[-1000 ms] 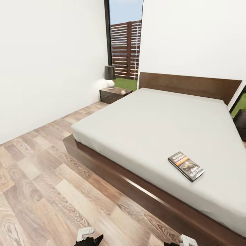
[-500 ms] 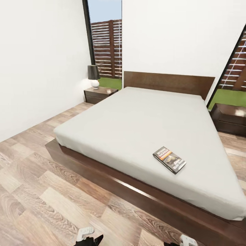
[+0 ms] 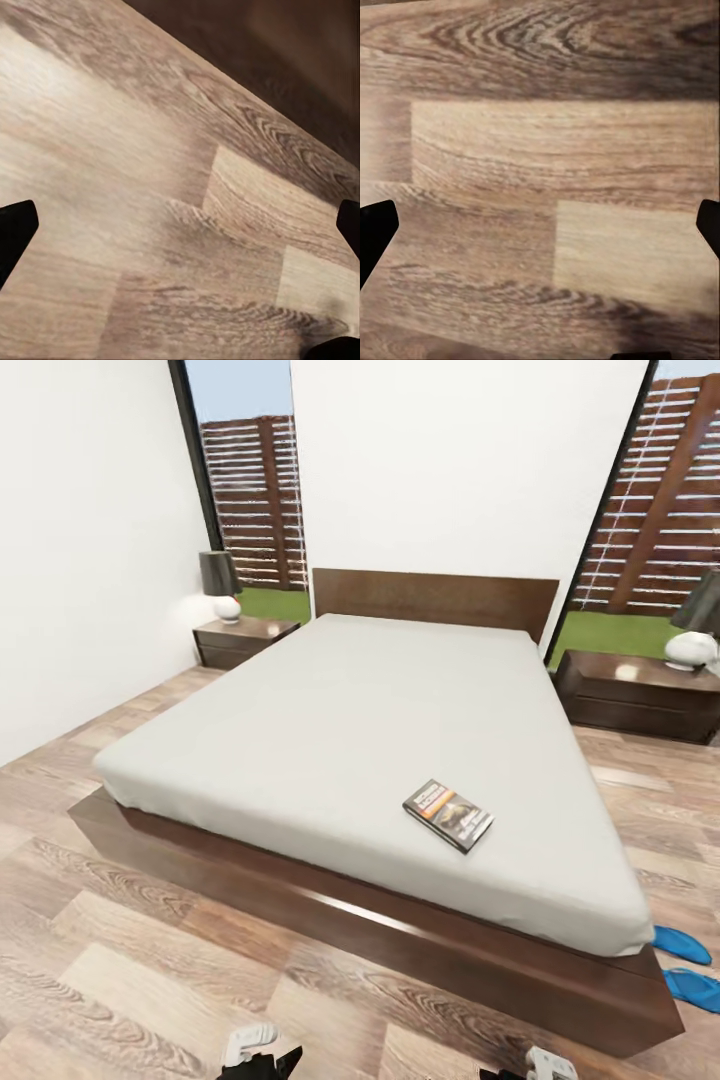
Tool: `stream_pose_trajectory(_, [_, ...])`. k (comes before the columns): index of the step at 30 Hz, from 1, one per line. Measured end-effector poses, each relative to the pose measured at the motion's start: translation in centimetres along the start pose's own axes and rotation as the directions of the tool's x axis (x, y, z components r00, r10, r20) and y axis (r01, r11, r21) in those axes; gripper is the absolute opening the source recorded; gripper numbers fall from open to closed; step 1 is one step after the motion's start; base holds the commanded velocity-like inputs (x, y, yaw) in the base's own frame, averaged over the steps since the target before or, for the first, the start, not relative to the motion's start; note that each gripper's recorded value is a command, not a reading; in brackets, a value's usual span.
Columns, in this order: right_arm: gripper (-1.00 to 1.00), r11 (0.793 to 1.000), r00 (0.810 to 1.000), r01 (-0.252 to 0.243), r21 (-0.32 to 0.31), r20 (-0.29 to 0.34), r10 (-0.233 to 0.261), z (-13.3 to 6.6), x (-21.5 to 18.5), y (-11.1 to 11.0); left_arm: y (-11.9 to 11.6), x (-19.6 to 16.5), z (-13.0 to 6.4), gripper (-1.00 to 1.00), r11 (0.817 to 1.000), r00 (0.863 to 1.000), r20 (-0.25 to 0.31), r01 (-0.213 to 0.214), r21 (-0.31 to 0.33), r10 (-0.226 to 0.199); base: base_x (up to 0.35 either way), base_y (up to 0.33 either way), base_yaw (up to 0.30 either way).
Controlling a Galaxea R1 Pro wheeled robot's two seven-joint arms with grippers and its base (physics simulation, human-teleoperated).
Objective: In the bedroom, move the book from the bed onto either nightstand, and place the two sandals side by side next to the bed.
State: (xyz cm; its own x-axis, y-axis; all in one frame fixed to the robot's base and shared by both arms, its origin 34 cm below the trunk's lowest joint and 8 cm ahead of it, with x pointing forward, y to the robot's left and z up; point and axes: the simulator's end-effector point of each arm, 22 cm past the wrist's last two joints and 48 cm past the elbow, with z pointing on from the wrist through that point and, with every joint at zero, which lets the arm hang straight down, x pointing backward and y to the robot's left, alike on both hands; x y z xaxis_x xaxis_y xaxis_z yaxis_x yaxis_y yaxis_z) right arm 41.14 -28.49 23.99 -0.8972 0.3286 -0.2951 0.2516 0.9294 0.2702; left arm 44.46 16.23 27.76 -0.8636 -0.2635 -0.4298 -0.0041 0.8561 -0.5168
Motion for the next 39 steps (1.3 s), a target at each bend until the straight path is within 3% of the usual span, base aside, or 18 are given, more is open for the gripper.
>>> stream_pose_trajectory(29, [1.0,1.0,1.0,0.0,-0.001,0.0,0.0,0.0,0.0,0.0,0.0,0.0,0.0,1.0,1.0,1.0,0.0,-0.001,0.0,0.001,0.0,0.0,-0.29])
stream_pose_trajectory(39, [1.0,1.0,1.0,-0.001,-0.001,0.0,0.001,-1.1,-0.7,0.5,-0.7,-0.8,-0.8,1.0,1.0,1.0,0.0,-0.001,0.0,0.001,0.0,0.0,-0.059])
